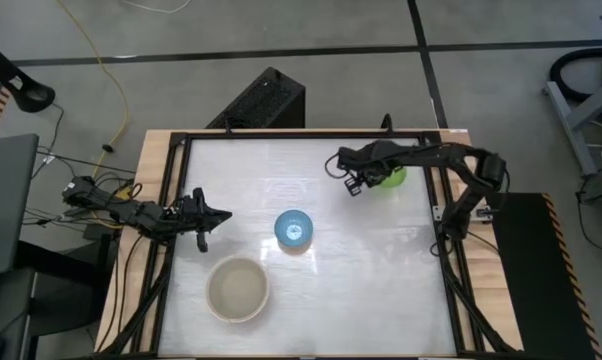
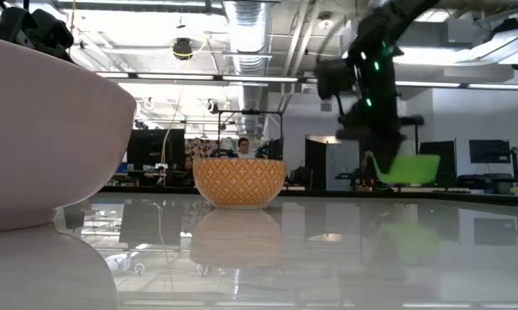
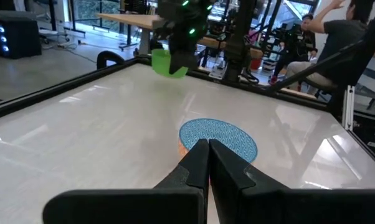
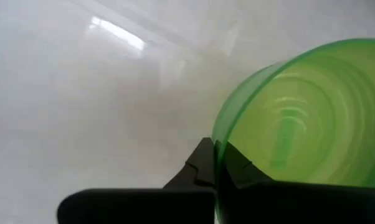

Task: Nest bowls inside each other by size order
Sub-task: Stack the green bowl on top of the gray bowl

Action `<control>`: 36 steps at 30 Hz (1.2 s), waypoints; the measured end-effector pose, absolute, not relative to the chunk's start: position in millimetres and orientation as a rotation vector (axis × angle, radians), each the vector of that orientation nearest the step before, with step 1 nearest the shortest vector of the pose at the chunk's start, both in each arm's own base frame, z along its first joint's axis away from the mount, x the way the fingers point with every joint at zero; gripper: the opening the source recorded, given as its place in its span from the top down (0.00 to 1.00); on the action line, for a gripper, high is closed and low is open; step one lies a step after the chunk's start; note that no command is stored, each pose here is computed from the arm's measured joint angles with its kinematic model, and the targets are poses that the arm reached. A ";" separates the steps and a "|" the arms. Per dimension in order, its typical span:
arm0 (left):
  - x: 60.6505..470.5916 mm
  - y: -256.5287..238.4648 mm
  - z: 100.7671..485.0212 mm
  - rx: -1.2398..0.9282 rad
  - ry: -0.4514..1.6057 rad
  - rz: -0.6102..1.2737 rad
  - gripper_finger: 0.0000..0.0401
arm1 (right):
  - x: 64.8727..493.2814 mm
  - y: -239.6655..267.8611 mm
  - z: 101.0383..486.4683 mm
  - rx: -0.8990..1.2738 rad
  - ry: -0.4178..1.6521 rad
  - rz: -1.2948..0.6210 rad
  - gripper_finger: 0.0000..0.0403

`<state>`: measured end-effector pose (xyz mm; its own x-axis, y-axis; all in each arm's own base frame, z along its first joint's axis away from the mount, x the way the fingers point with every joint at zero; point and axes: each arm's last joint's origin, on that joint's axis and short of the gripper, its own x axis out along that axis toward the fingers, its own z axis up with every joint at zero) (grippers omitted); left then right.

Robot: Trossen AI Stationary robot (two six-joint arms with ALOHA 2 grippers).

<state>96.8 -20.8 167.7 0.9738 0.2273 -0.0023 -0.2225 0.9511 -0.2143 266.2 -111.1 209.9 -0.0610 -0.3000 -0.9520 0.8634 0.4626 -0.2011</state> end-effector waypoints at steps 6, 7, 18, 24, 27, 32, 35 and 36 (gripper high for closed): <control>96.8 -20.8 167.7 -0.216 -0.022 0.229 1.00 | 312.5 -49.3 274.3 0.461 1.102 -0.824 0.99; 96.8 -20.8 167.7 -0.216 -0.023 0.228 1.00 | 320.2 -36.5 286.3 0.441 1.039 -0.778 0.99; 96.8 -20.8 167.8 -0.216 -0.023 0.229 1.00 | 376.2 131.7 360.5 -0.100 0.279 -0.057 1.00; 96.8 -20.8 167.8 -0.216 -0.023 0.228 1.00 | 412.0 198.5 324.6 -0.396 0.232 0.206 1.00; 96.8 -20.8 167.8 -0.216 -0.023 0.228 1.00 | 436.9 211.1 322.2 -0.424 0.255 0.247 1.00; 96.8 -20.8 167.7 -0.216 -0.023 0.229 1.00 | 473.4 214.2 318.8 -0.455 0.409 0.285 1.00; 96.8 -20.8 167.8 -0.220 -0.023 0.228 1.00 | 486.2 212.9 307.1 -0.443 0.478 0.316 1.00; 96.8 -20.8 167.8 -0.220 -0.023 0.228 1.00 | 488.1 211.4 301.3 -0.437 0.469 0.338 1.00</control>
<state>96.8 -20.8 167.8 0.9740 0.2267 -0.0020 -0.2216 0.9501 -0.2194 488.1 211.4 301.3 0.8401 0.2107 -0.4998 -0.4070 0.8540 -0.3240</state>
